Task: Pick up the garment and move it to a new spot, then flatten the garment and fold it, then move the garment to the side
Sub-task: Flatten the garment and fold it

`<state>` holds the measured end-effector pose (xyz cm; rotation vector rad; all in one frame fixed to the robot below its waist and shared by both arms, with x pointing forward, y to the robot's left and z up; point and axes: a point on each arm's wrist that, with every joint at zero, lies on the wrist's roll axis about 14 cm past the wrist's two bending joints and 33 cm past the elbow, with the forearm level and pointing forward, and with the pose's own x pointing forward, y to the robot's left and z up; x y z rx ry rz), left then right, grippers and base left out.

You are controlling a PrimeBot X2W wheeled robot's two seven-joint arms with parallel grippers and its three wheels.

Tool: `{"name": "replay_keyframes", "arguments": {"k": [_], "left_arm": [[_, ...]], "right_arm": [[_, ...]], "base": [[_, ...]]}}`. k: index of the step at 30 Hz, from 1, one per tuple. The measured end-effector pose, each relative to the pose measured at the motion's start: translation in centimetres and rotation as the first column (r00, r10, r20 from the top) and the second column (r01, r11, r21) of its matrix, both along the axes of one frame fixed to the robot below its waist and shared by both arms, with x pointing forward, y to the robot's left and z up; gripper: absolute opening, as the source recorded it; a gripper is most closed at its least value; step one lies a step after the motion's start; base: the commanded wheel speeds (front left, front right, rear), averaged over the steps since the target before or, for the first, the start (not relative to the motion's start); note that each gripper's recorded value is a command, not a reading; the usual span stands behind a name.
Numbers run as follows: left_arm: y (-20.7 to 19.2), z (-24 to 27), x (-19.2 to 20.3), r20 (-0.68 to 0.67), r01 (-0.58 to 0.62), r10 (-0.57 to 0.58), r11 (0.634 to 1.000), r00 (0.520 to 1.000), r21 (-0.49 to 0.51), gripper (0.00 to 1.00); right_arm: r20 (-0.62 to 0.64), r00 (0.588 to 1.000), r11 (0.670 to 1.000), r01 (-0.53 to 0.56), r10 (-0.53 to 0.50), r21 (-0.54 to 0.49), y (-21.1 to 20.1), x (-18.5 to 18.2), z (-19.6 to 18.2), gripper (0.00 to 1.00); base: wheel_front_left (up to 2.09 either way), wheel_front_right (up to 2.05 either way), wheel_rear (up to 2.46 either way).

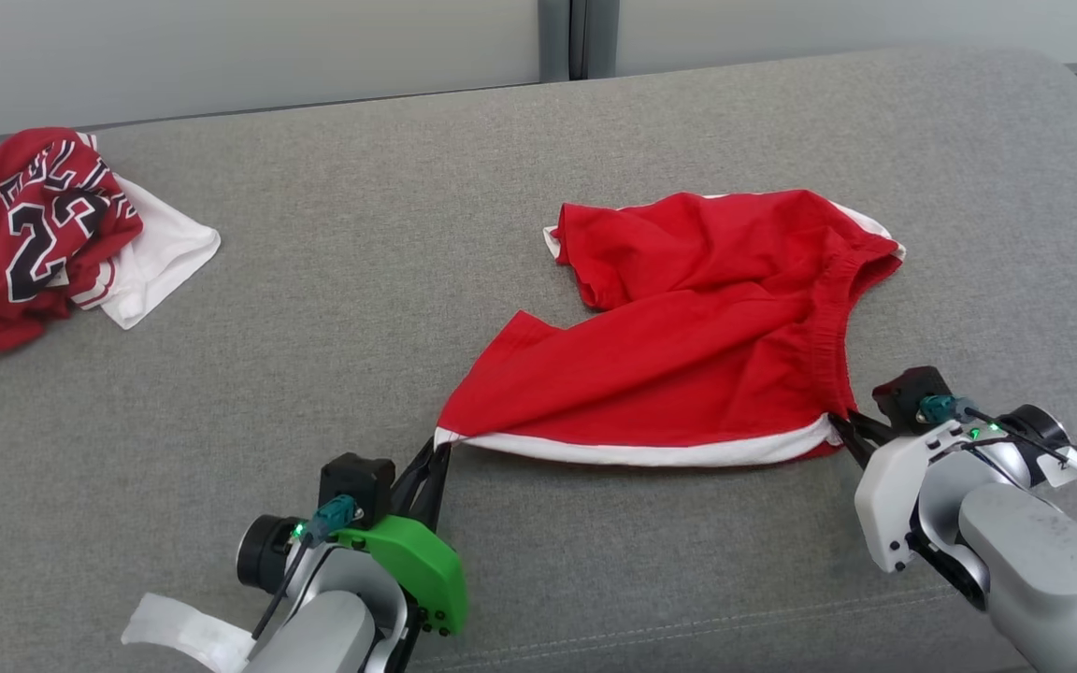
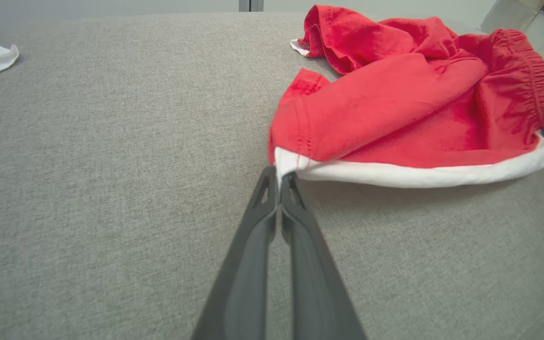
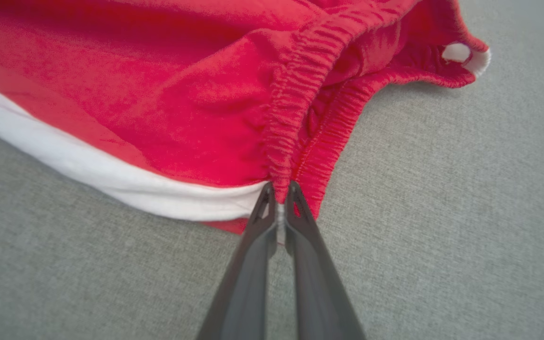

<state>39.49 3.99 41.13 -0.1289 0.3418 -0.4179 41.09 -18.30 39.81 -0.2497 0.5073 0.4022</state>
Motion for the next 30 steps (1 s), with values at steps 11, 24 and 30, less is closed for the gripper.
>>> {"name": "replay_keyframes", "arguments": {"k": [11,24,30], "left_arm": [[0.2,2.8,1.4,0.082,-0.012,0.015,0.999,0.997,-0.044,0.00],[0.3,14.4,4.8,0.249,0.044,0.010,0.977,0.968,-0.210,0.00],[0.8,22.1,5.7,0.356,0.109,-0.035,0.975,0.934,-0.191,0.00]], "right_arm": [[0.078,0.995,0.985,0.042,-0.055,0.168,0.3,1.1,4.3,0.00],[0.317,0.945,0.943,-0.034,-0.078,0.331,0.5,3.1,17.0,0.00],[0.388,0.919,0.935,-0.081,-0.064,0.346,0.5,3.1,23.1,0.00]], "base": [[0.00,0.00,0.00],[0.00,0.00,0.00],[0.00,0.00,0.00]]}}
